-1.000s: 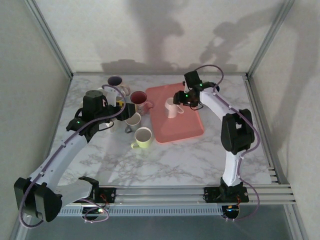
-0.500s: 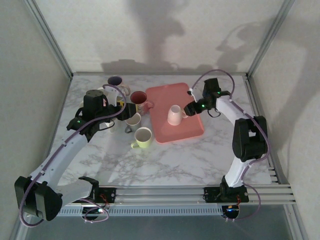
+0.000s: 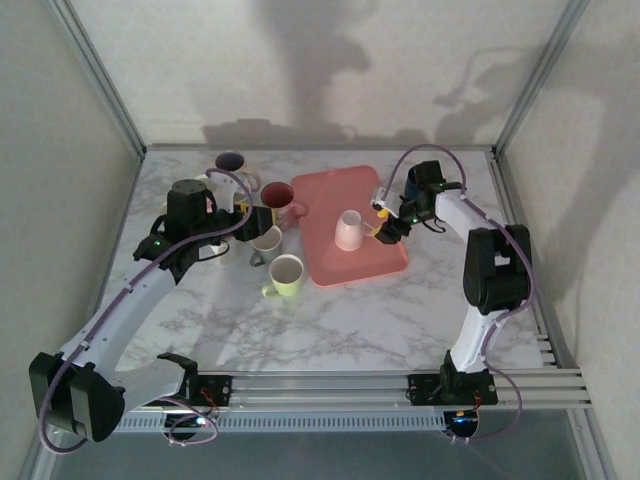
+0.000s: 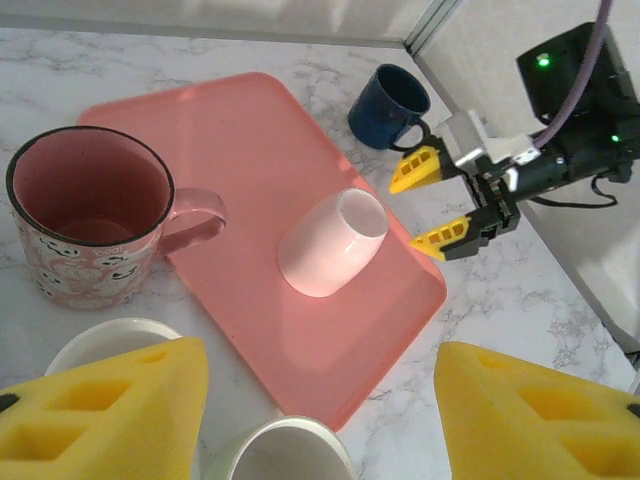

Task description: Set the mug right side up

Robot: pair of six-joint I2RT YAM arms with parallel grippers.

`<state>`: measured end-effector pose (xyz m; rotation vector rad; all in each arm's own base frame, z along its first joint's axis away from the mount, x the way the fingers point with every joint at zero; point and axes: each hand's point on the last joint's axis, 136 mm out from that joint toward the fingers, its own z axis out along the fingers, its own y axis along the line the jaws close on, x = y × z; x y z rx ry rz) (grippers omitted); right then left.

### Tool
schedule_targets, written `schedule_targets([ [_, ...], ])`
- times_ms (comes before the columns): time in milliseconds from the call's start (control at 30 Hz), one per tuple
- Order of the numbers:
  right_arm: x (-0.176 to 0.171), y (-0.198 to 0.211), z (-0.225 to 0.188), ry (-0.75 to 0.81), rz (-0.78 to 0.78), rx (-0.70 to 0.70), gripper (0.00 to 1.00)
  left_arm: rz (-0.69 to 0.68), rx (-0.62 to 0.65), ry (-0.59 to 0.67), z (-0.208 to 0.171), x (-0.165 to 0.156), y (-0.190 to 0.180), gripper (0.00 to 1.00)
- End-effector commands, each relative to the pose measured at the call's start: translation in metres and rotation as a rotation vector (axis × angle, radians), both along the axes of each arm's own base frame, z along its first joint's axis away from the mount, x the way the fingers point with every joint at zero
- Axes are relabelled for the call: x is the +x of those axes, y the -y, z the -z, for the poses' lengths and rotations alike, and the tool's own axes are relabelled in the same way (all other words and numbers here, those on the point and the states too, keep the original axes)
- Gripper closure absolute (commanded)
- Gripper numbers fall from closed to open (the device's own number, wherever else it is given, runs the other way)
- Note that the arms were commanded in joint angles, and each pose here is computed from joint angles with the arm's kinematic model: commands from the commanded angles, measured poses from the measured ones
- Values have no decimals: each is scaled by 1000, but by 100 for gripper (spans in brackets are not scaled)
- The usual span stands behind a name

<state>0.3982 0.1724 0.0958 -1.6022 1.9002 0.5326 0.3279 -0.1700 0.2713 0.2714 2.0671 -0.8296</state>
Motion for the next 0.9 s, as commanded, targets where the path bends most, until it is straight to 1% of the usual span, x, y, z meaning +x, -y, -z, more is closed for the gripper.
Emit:
schedule_targets([
  [0,2,-6,0,38,-126,4,35,20,-22,26,-11,0,3,39],
  [167,12,-10,7,46,-135,2,39,17,-34,14,-7,0,4,40],
  [333,9,-18,18,12,-175,-17,41,15,-37,9,-5,1,4,40],
  [500,5,-27,25,-12,-200,-24,46,15,-37,4,-3,1,4,41],
  [633,2,-28,27,-36,-212,-54,64,15,-37,4,-4,0,4,42],
  [700,0,-28,23,-30,-209,-51,80,13,-36,6,-4,-2,3,42],
  [767,-2,-29,16,-27,-193,-39,93,12,-39,7,-4,-3,3,43],
  [800,-4,-31,8,-27,-176,-21,98,9,-42,7,-5,-3,3,43],
  [833,-6,-33,1,-33,-156,2,100,7,-47,8,-5,-3,3,43],
  [867,-10,-34,-9,-31,-138,31,100,2,-58,10,-8,-3,3,43],
])
